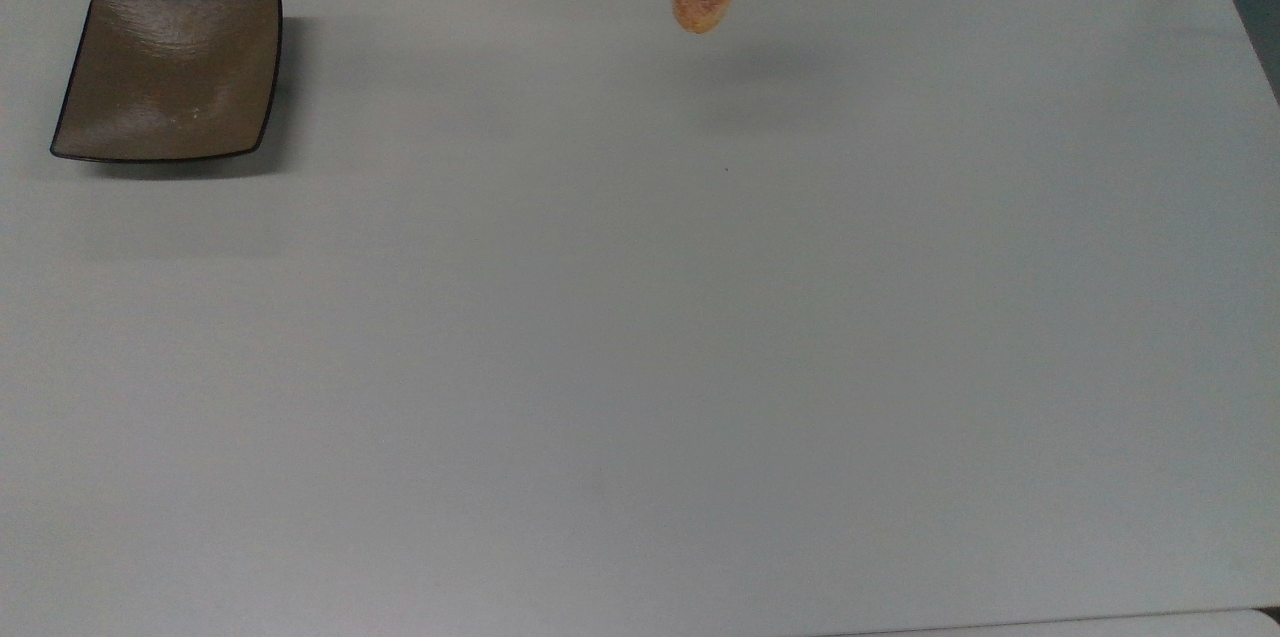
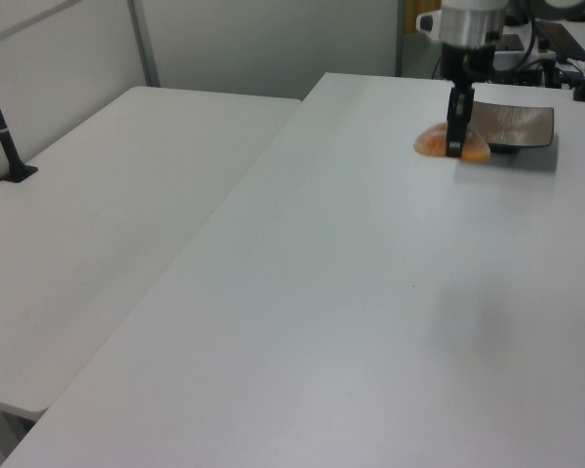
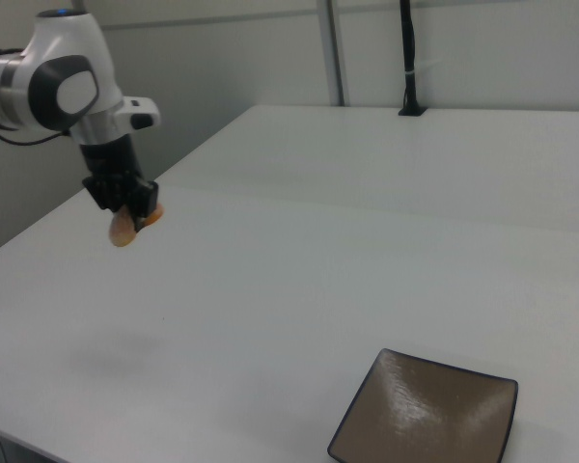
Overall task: Bread is placed on a ceramic plate
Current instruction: 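Carry the bread roll over to the dark square plate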
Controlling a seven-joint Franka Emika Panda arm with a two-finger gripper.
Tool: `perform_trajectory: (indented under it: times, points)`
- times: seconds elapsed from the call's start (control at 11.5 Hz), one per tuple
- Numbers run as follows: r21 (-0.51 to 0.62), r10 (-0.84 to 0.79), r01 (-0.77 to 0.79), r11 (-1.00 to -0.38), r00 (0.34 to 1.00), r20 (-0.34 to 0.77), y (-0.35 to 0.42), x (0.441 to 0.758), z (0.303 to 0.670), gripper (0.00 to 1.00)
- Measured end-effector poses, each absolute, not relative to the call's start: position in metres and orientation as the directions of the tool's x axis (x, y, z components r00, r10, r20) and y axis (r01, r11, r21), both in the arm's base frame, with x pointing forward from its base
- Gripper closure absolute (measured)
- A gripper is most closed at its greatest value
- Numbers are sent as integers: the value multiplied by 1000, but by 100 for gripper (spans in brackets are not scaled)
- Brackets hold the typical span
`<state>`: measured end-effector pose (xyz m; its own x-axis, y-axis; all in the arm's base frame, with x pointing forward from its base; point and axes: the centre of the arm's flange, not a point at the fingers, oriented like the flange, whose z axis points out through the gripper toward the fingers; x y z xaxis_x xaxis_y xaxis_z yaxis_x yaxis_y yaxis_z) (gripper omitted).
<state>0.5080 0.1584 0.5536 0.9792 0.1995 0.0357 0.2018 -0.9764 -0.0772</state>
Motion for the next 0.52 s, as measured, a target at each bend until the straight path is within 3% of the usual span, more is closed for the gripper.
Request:
perform_trajectory:
  times: [0.52]
  points:
    - [-77,219,228,-971,970,109,-43,527,580,79]
